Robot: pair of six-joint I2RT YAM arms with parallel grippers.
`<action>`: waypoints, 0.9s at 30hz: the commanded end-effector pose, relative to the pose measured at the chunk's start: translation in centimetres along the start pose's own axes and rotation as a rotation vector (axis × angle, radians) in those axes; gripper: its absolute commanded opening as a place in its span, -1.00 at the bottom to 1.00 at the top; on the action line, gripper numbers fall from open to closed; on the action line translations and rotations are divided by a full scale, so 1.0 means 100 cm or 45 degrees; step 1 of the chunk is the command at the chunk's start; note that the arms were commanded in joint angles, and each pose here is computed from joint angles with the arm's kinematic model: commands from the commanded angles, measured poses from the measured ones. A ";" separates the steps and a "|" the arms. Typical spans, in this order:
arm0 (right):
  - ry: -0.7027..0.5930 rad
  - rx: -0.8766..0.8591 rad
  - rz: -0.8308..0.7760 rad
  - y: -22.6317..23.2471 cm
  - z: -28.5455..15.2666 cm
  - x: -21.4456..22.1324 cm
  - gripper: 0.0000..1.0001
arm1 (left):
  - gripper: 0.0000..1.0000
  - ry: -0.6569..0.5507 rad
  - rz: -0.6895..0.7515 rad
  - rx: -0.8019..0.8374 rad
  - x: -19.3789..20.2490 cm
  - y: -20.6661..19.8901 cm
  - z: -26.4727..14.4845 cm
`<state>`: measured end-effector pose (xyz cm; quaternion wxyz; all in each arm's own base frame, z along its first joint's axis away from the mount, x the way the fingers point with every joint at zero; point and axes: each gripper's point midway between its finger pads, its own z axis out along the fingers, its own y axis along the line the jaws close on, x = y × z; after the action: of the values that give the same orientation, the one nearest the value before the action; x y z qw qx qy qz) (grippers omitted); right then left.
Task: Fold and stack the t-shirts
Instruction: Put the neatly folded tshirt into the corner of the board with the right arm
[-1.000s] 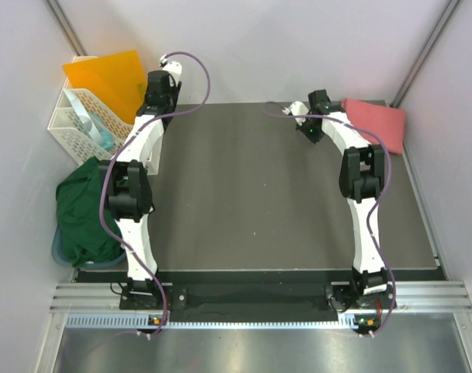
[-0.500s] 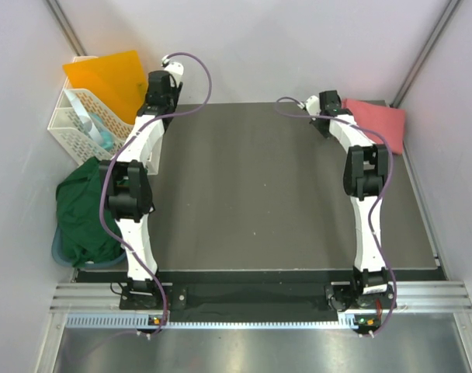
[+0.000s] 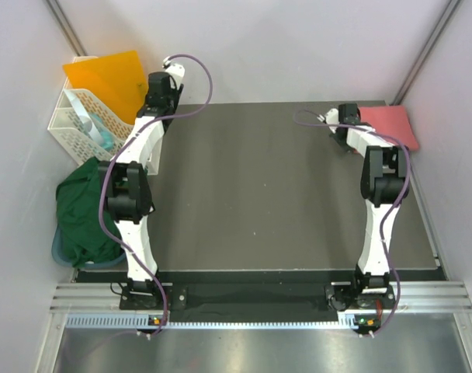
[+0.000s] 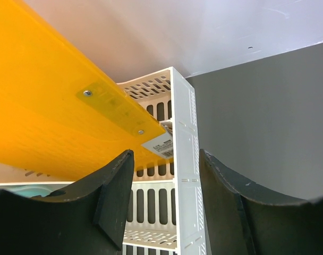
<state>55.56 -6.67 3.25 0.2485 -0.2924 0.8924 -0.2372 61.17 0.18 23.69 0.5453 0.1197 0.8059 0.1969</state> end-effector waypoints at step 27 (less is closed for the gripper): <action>-0.371 0.109 0.309 -0.059 -0.316 -0.062 1.00 | 0.98 0.109 -0.142 0.489 0.007 -0.036 -0.126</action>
<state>45.80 4.82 31.87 0.4198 -0.2603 0.8563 -0.1507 51.02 -3.77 22.39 0.4621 0.1942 0.8633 0.0587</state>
